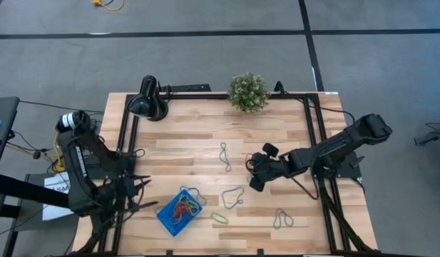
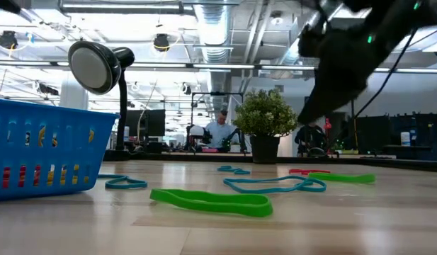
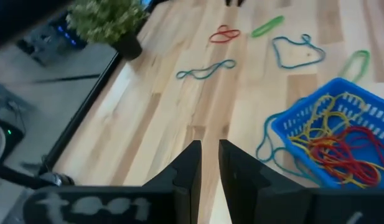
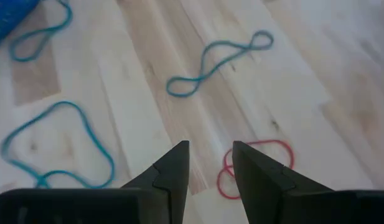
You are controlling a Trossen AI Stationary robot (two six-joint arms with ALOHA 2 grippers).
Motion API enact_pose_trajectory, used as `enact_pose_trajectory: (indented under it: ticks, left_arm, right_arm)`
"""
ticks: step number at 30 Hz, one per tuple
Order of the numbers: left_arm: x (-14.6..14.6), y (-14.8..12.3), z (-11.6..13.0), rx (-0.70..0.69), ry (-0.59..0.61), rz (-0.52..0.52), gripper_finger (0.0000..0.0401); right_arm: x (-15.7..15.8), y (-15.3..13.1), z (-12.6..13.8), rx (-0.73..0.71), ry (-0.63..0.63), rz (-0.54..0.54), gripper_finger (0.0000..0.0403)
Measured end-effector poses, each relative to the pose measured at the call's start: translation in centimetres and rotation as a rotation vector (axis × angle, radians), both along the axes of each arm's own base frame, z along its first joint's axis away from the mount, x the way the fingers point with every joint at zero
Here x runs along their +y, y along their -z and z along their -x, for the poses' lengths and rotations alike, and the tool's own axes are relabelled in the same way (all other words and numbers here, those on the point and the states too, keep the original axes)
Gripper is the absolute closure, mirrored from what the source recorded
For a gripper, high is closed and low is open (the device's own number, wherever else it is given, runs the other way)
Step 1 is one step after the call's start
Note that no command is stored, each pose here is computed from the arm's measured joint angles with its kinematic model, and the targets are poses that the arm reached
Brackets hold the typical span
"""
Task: Pick and place rubber bands into bin
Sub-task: Put the red rubber band into the blue basket
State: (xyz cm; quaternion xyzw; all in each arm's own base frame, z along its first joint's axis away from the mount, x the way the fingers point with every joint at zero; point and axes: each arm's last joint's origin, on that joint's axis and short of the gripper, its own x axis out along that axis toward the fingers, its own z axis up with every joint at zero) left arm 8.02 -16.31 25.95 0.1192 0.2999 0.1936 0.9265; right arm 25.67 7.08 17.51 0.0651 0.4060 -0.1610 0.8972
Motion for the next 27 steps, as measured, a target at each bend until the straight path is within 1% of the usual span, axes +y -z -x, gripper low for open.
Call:
enact_pose_trajectory:
  ticks: [2,4,5,11,14,17,19,22,25,27]
  left_arm:
    - [0.7,0.5,0.2,-0.023,-0.028,0.032,0.0356]
    - [1.2,0.9,0.4,-0.034,-0.043,0.049,0.0356]
    - [1.4,1.0,0.5,-0.033,-0.046,0.053,0.0356]
    - [2.1,1.4,0.7,-0.029,-0.053,0.059,0.0356]
    - [2.1,1.4,0.7,-0.030,-0.053,0.061,0.0356]
    - [2.1,1.4,0.7,-0.031,-0.053,0.064,0.0356]
    - [2.1,1.4,0.7,-0.030,-0.053,0.064,0.0356]
    - [2.1,1.4,0.7,-0.030,-0.053,0.064,0.0356]
    - [2.1,1.4,0.7,-0.029,-0.054,0.065,0.0356]
    - [2.1,1.4,0.7,-0.029,-0.054,0.065,0.0356]
  right_arm:
    - [-0.4,1.1,-0.2,0.020,0.021,-0.045,0.0285]
    - [-0.5,1.9,-0.4,0.039,0.056,-0.104,0.0285]
    - [-0.6,2.4,-0.6,0.051,0.071,-0.116,0.0284]
    - [-0.9,6.1,-1.3,0.170,0.088,-0.070,0.0284]
    - [-1.1,6.9,-1.8,0.184,0.103,-0.055,0.0285]
    - [-1.1,7.1,-2.1,0.184,0.119,-0.037,0.0285]
    - [-0.9,6.7,-2.4,0.173,0.098,-0.020,0.0285]
    - [-0.6,5.7,-2.4,0.161,0.066,0.039,0.0285]
    - [-0.7,3.7,-2.7,0.084,0.105,0.098,0.0285]
    - [-0.9,3.3,-2.6,0.071,0.126,0.121,0.0285]
